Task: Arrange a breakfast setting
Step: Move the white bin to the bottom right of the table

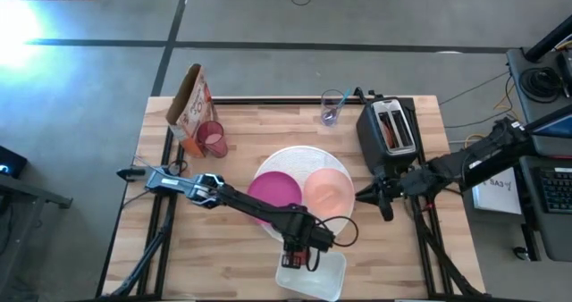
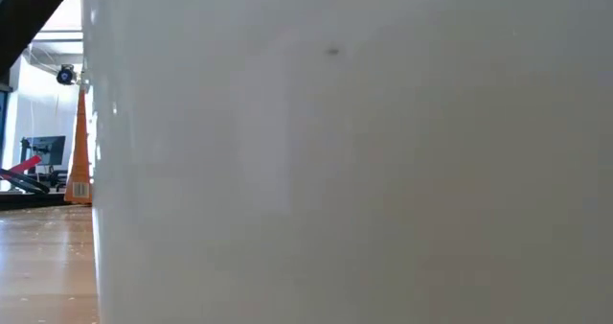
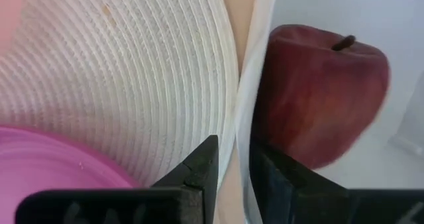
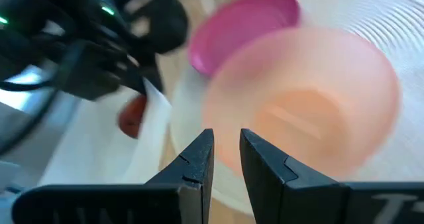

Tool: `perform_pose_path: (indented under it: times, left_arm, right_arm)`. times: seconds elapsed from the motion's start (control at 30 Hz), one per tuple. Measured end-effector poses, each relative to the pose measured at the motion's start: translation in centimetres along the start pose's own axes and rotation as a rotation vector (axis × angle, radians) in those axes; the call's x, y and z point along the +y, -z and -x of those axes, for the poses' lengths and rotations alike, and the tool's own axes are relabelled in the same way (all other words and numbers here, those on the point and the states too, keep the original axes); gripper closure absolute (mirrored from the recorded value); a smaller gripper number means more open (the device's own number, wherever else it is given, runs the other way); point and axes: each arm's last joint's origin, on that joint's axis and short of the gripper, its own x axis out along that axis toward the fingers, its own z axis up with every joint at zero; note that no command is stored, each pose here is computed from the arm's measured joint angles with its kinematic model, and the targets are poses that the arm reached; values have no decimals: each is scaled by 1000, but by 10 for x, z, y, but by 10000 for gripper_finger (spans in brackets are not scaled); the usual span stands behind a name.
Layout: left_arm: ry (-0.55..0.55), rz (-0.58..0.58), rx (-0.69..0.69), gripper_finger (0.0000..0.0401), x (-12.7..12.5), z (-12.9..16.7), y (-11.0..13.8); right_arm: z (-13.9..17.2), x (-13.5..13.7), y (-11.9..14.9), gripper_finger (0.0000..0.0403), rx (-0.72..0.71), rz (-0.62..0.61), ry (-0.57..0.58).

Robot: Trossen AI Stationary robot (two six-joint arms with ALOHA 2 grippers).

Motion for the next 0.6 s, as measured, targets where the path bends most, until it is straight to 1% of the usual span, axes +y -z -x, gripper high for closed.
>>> perform_pose_path:
  times: [0.17,0.27,0.4,0.47,0.6]
  left_arm:
    - [-34,-43,-26,344,-3,8,2]
    - [-42,-55,-38,350,-6,13,3]
    - [-89,-62,-65,357,-9,29,8]
    - [-98,-41,-81,358,-13,38,11]
    - [-116,-18,-98,359,-26,57,22]
  right_arm:
    - [1,14,-16,339,149,-30,168]
    - [0,22,-22,339,226,-55,218]
    - [-9,34,-29,343,302,-99,193]
    - [-15,40,-31,348,340,-127,184]
    - [-29,51,-33,353,400,-185,144]
